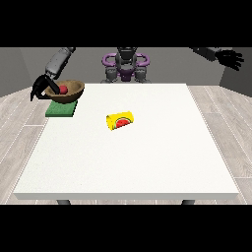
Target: Pick the cup and pour the ball into the bowl, then pick the bowl and place it on the pad
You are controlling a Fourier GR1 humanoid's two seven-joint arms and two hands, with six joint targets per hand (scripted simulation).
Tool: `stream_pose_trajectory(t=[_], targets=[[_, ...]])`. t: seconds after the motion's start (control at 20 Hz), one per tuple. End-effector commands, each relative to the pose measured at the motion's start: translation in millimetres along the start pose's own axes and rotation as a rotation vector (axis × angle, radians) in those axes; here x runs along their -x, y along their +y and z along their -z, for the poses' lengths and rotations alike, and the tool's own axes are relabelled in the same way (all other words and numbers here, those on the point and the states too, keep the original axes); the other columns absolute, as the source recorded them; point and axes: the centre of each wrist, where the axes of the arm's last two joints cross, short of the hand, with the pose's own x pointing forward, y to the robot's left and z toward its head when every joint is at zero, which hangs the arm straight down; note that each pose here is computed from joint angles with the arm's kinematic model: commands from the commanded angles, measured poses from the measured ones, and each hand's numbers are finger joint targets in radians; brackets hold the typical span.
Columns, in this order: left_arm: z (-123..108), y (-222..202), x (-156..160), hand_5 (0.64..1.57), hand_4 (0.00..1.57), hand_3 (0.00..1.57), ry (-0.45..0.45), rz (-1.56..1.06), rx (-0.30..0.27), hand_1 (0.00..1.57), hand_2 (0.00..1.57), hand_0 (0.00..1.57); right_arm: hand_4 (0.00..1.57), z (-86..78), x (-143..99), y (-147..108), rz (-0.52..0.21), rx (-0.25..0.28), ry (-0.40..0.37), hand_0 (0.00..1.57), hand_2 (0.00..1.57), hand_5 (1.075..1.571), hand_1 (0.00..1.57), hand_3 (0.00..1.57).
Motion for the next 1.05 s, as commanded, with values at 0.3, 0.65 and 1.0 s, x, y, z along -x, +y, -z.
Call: stream_pose_trajectory(t=[0.3,0.65,1.0], targets=[[7,-9,-14,1.548,1.17,0.00,-0.087,0.002,0.006,0.00,0.00,0.00,0.00,17.7,-6,-41,0.054,0.114,0.051,0.61,0.68,1.520,0.61,1.06],[4,-35,-1,1.567,1.08,0.00,0.037,0.006,0.089,0.00,0.00,0.00,0.00,20.5,-14,-19,-0.007,0.035,0.125,0.00,0.00,1.369,0.00,0.12],[-29,-77,44,1.559,0.90,0.00,0.309,-0.019,0.130,0.00,0.00,0.00,0.48,26.4,-63,13,0.017,-0.159,0.080,0.00,0.00,1.434,0.00,0.00]])
